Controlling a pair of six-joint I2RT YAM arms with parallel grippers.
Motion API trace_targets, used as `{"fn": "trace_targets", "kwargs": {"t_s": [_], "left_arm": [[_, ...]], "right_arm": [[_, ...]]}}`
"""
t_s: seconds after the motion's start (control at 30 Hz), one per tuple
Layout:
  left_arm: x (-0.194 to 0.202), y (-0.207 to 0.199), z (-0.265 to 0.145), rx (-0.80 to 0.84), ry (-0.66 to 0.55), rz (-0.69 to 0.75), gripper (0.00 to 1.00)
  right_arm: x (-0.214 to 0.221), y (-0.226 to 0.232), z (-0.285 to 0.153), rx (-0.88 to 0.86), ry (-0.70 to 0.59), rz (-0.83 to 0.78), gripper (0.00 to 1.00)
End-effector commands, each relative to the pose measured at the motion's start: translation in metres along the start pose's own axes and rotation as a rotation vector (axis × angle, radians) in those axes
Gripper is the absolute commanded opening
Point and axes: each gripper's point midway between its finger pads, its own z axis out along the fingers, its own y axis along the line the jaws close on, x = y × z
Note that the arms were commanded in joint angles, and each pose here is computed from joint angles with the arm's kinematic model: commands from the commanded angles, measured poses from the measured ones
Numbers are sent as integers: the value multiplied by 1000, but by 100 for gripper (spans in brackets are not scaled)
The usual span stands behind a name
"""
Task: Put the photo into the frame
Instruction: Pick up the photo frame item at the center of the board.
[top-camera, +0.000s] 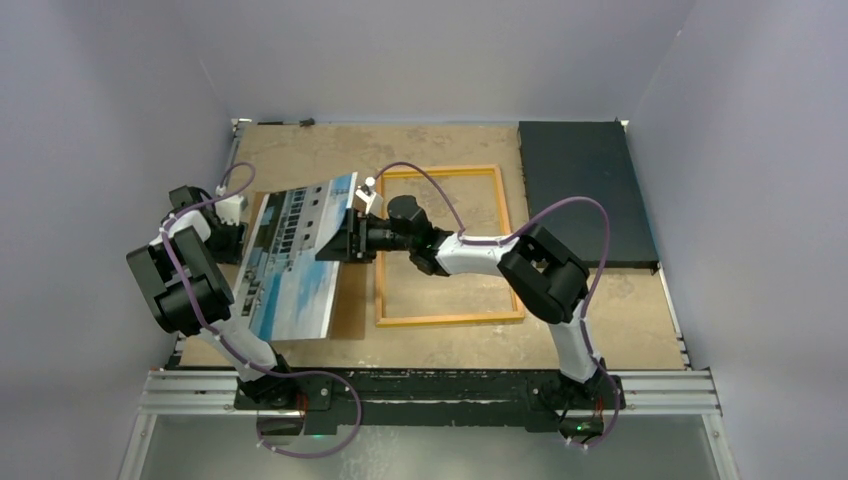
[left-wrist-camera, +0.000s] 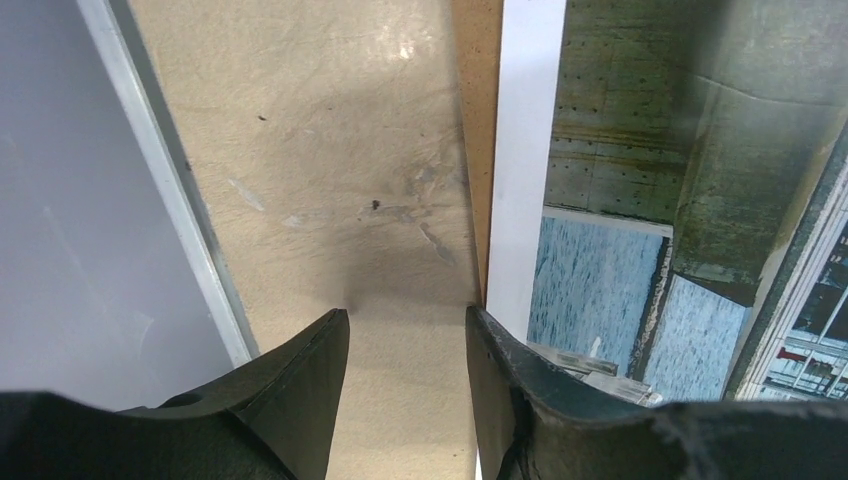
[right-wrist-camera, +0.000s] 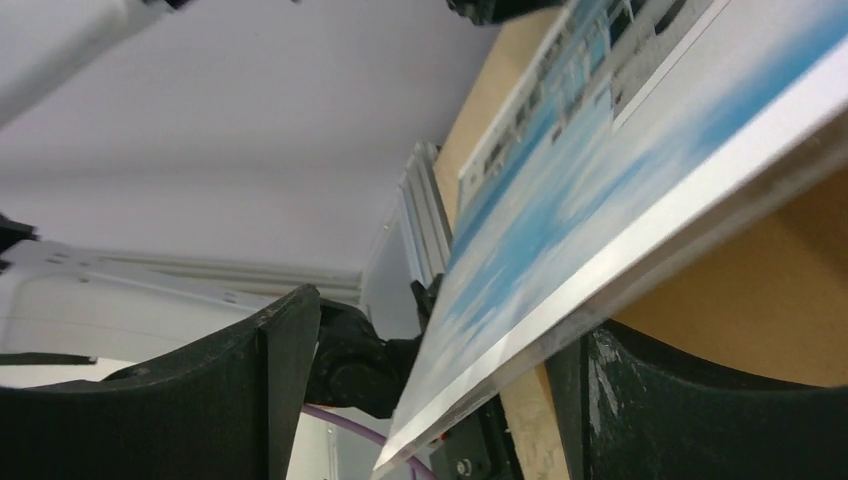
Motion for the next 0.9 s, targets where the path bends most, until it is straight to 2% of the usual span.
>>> {"fn": "trace_targets", "kwargs": {"t_s": [0.0,0.2,0.43,0.63,0.87], "left_arm": [[28,-39,3,167,109,-32,45],[36,-24,0,131,123,-13,43],[46,-11,1,127,141,-29,38],[51,-2,2,88,161,-2,25],[54,1,4,75,162,-7,24]], "right_arm": [[-24,46,-12,-143,-67,-32,79],[-18,36,-6,-180,-45,34,72],[-24,30,-11,-156,-68,45,56],[-24,26,-11,-150,-65,54,44],[-25,21,-12,-144,-62,63,37]]}}
